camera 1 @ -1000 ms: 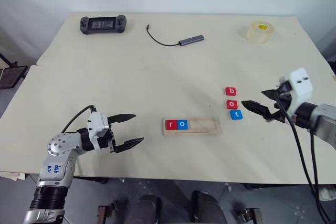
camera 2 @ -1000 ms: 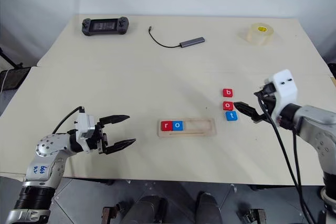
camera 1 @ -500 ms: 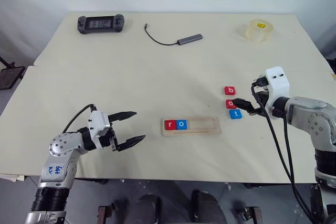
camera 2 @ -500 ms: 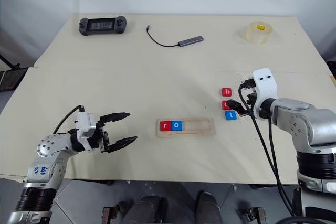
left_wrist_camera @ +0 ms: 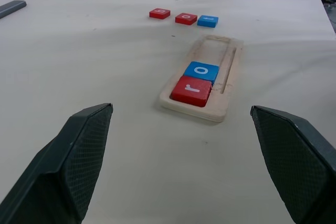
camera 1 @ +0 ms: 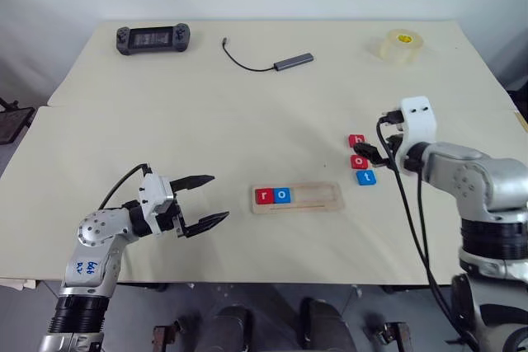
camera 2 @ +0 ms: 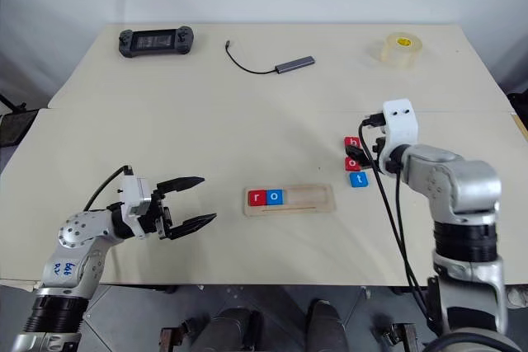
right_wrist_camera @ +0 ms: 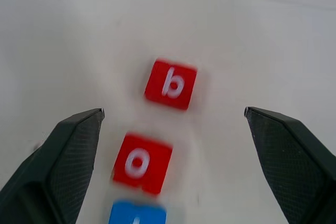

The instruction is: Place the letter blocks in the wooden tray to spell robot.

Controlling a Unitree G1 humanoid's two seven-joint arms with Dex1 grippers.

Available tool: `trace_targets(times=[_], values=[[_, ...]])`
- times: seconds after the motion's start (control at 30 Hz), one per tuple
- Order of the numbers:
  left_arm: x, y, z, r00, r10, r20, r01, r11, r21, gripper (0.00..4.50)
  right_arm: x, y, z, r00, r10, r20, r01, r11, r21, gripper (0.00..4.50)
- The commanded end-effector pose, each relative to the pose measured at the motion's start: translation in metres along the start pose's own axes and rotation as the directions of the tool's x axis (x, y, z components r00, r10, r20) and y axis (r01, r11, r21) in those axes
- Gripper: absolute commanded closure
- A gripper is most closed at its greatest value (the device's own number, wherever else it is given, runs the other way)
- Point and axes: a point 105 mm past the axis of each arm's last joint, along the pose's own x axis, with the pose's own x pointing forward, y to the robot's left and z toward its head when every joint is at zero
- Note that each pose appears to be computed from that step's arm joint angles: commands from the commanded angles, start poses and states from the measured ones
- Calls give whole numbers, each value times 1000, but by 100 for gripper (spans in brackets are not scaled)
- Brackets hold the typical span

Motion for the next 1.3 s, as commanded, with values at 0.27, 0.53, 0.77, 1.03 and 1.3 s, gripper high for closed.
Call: trace_targets(times=[0.27, 0.53, 0.77, 1.03, 1.3], values=[[-1, -3, 14, 1000, 0, 23, -1, 999, 51, 0, 35, 6, -2, 997, -78, -3, 78, 997, -4, 41], [1, -4, 15, 999, -10, 32, 8, 999, 51, 0, 36, 9, -5, 997, -78, 17, 78, 997, 20, 292], [14, -2, 16, 997, -56, 55, 53, 997, 54, 0, 4, 5, 19, 994, -61, 95, 57, 997, 45, 304], [29, -4, 16, 987, -137, 84, 134, 990, 37, 0, -61, 3, -12, 994, -97, 46, 97, 995, 2, 304], [38, -2, 14, 976, -202, 81, 201, 979, 16, 0, -92, 21, -70, 994, -103, -40, 104, 994, 31, 304]])
